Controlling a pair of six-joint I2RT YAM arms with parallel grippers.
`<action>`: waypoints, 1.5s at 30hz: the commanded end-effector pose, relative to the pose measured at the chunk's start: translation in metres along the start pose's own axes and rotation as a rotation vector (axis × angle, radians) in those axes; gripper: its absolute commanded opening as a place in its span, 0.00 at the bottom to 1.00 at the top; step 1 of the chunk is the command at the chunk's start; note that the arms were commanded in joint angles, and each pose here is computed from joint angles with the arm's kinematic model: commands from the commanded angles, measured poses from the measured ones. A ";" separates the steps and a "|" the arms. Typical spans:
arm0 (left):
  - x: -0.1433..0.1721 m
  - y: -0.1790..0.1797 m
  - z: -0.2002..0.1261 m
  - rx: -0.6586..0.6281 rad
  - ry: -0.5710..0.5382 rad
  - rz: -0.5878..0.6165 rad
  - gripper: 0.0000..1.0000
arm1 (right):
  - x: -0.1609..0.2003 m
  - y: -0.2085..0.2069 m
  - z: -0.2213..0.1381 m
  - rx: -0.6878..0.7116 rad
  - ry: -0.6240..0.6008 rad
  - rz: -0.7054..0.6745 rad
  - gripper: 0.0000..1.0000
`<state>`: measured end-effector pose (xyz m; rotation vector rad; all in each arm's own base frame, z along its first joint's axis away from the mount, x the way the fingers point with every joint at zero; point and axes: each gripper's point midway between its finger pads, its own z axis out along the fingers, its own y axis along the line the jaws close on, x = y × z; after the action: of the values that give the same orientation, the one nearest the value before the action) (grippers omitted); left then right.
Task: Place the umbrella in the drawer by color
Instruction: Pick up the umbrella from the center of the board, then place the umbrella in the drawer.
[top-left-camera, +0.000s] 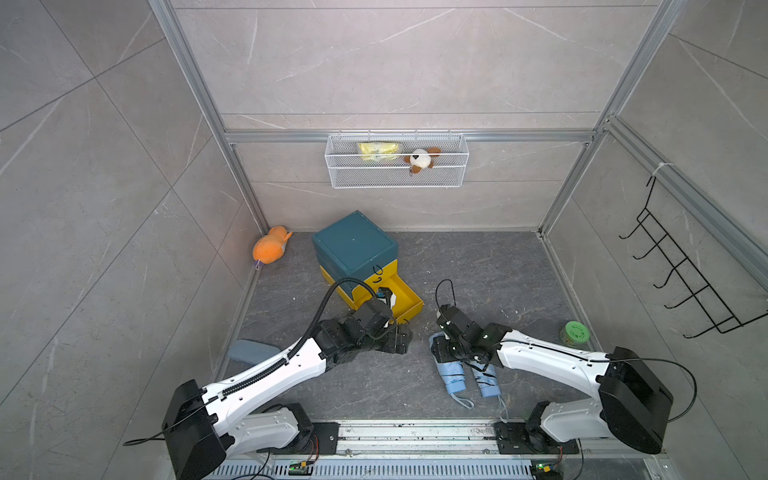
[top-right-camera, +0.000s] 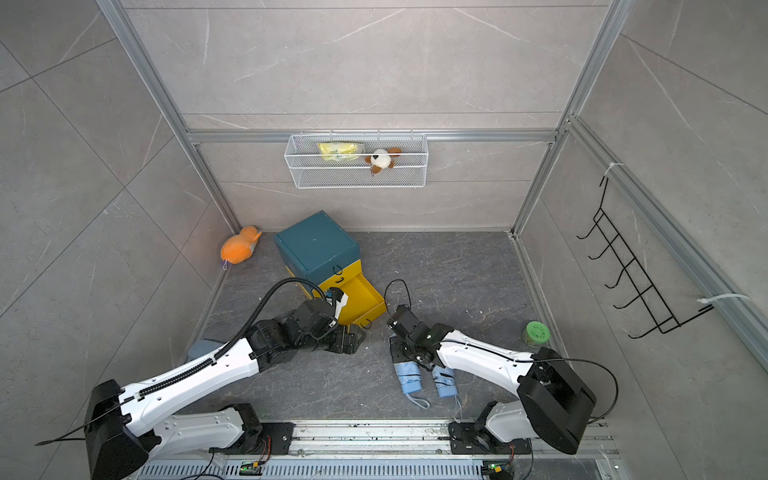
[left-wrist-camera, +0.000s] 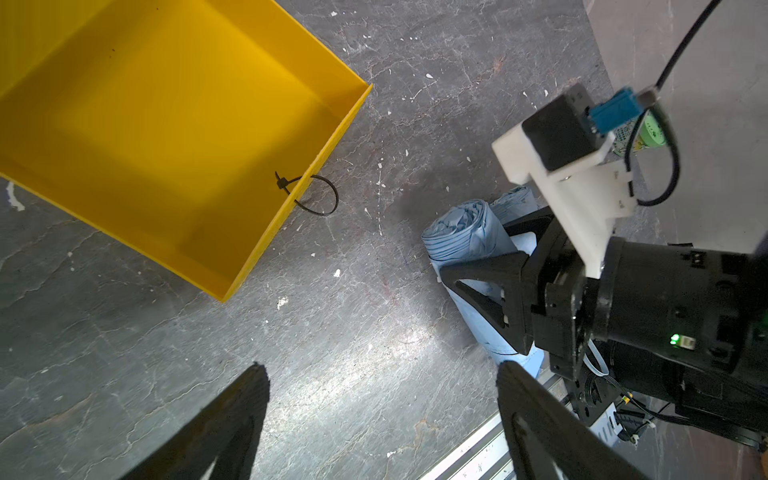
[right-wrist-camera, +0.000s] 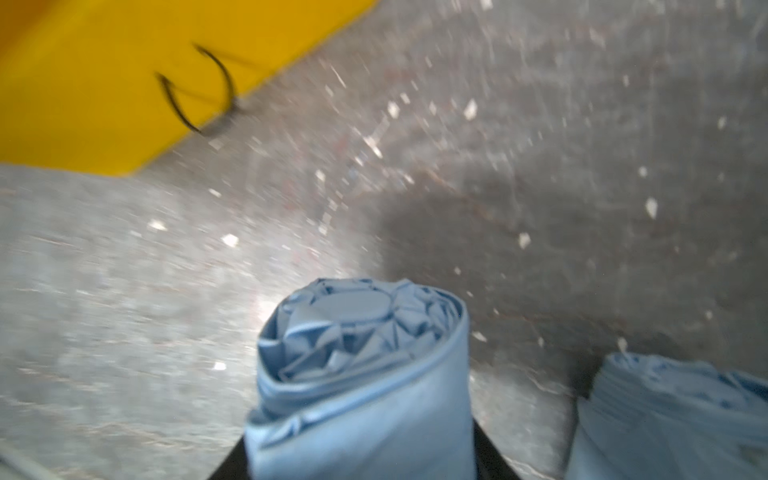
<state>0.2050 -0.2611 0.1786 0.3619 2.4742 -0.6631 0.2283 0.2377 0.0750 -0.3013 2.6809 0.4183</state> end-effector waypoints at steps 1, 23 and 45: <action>-0.005 0.004 -0.006 -0.016 -0.022 0.007 0.90 | -0.030 0.031 -0.022 -0.102 -0.073 -0.031 0.40; -0.020 -0.045 0.021 0.198 -0.018 0.016 0.91 | -0.112 0.097 -0.079 -0.307 -0.268 -0.031 0.37; -0.043 -0.075 0.004 0.393 -0.151 -0.050 0.93 | -0.159 0.122 -0.109 -0.589 -0.362 0.146 0.37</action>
<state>0.2088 -0.3237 0.2086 0.3804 2.2732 -1.1179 0.2948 0.3252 0.2241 -0.1674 2.3034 1.0564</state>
